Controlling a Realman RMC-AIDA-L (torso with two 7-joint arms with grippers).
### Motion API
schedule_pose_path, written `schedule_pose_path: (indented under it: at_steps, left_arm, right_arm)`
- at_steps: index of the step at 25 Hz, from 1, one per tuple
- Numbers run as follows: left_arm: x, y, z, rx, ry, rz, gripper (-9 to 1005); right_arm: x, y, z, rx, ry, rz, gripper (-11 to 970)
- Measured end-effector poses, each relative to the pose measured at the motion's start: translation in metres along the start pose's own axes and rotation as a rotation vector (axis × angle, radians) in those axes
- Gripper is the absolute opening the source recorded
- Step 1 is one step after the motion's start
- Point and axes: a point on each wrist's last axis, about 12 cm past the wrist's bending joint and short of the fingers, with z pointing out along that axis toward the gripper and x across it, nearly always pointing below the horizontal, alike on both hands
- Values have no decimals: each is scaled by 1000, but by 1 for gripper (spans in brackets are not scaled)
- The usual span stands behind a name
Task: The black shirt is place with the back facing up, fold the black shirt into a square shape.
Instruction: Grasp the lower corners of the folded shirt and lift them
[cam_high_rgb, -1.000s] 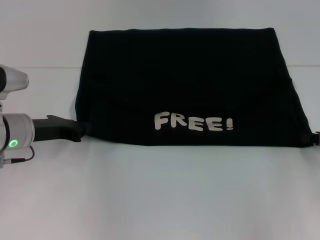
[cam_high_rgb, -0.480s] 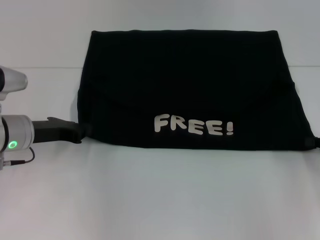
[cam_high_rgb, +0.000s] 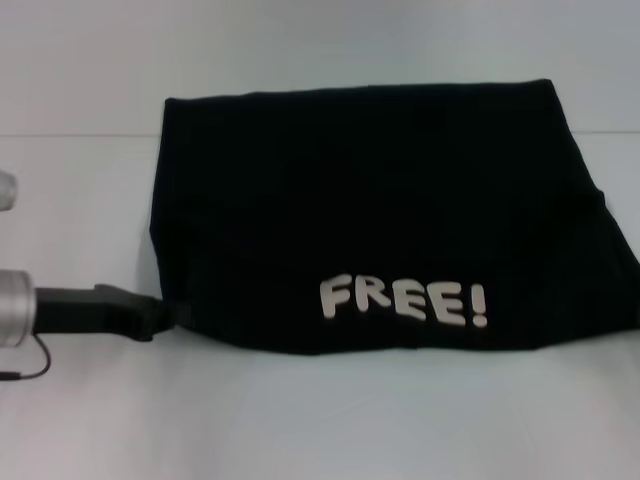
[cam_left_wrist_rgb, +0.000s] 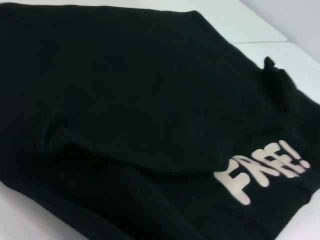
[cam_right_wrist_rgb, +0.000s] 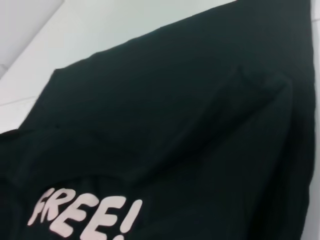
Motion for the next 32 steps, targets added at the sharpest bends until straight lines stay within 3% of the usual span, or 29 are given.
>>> schedule_pose_path:
  at_steps: [8, 18, 32]
  left_arm:
    - [22, -9, -22, 138, 41, -66, 8]
    - [42, -23, -23, 263, 118, -103, 7]
    - [61, -35, -26, 355, 150, -131, 6]
  right_arm:
    - [42, -1, -27, -72, 23, -19, 9]
    - [100, -4, -72, -92, 2, -5, 10]
    - [142, 6, -89, -115, 0, 0, 10]
